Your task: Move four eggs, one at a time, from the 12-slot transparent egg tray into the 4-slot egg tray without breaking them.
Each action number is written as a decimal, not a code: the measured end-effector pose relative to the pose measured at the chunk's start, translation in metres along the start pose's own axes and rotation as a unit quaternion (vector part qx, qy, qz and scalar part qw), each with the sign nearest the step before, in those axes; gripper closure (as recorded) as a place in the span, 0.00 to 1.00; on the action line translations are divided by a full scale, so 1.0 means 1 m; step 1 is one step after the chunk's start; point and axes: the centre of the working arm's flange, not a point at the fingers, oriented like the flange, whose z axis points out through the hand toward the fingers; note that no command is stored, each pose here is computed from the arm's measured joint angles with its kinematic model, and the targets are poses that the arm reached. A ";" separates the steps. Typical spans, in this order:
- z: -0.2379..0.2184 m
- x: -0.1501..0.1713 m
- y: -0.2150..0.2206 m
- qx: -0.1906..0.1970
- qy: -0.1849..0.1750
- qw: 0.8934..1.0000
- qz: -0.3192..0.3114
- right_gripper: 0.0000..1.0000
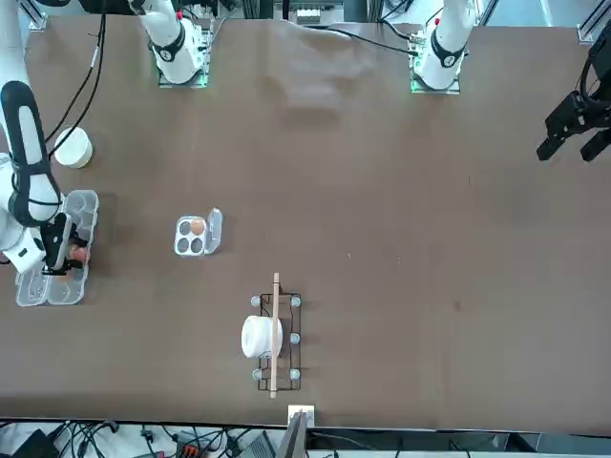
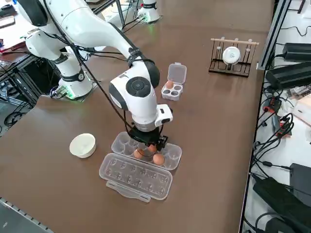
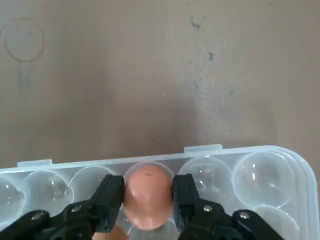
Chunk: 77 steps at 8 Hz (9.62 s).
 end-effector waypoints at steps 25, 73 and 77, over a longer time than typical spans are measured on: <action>-0.059 0.405 -0.008 0.031 -0.040 0.838 0.544 0.44; -0.006 -0.047 -0.042 0.003 -0.016 1.000 -0.021 0.03; 0.004 -0.049 -0.043 0.007 -0.014 1.000 -0.026 0.11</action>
